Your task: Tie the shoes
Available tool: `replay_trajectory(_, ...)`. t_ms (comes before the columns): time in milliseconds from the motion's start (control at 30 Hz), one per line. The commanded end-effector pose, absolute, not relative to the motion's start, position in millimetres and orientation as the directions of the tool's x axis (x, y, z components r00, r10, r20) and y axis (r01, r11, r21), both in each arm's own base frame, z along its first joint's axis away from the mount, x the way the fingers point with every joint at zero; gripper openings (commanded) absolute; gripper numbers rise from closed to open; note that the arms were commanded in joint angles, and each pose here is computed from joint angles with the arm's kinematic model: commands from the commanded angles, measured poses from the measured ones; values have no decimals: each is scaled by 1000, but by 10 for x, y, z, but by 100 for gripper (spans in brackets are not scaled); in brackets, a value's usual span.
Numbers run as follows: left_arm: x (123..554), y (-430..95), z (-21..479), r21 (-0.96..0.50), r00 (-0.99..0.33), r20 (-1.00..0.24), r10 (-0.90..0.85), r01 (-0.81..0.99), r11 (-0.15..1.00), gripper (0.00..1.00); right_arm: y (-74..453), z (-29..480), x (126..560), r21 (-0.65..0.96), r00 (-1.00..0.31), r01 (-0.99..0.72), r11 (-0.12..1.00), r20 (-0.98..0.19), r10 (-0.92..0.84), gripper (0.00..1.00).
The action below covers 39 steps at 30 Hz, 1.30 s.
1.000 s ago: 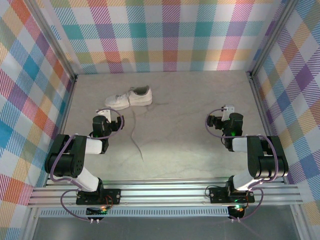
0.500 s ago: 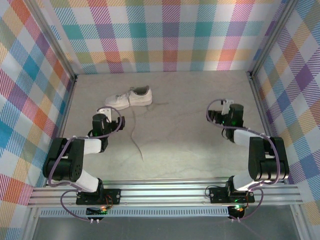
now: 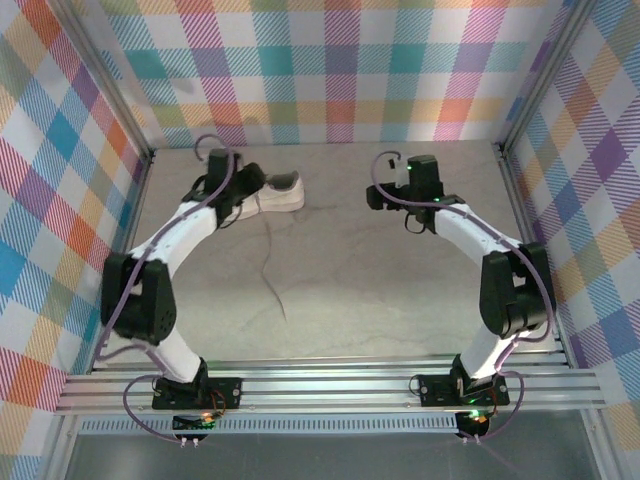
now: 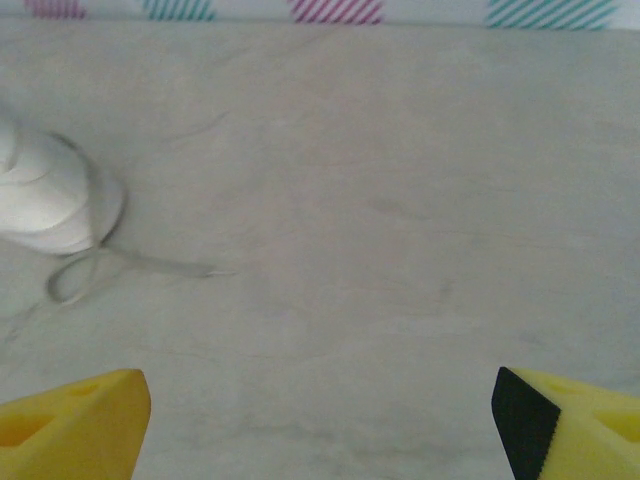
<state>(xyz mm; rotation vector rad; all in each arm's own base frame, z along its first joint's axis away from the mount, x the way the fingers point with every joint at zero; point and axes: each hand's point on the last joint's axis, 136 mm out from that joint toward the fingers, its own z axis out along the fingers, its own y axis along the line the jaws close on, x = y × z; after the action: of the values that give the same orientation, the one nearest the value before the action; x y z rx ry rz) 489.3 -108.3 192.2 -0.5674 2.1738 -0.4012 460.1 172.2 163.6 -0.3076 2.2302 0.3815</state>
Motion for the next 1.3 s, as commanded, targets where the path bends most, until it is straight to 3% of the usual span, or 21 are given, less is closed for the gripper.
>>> replay_trajectory(0, 4694, -1224, 1545, -371, -611, -513, -604, -476, 797, 68, 2004, 1601, 4440, 224, -681, -378, 898, -724, -106, 89)
replay_trajectory(367, 4929, -1252, 1119, -244, -573, -518, -635, -613, 752, 76, 2185, 1503, 4183, 247, -712, -422, 872, -686, -150, 89)
replay_trajectory(633, 5128, -1379, 947, -292, -577, -484, -658, -603, 743, 75, 2272, 1444, 4049, 289, -728, -444, 848, -668, -154, 88)
replay_trajectory(1000, 5107, -1404, 1354, -411, -496, -502, -708, -584, 700, 74, 2299, 1496, 4014, 281, -716, -463, 841, -678, -167, 88)
replay_trajectory(1267, 5174, -1404, 1304, -420, -465, -476, -747, -626, 657, 75, 2350, 1513, 3992, 280, -712, -480, 831, -678, -183, 88)
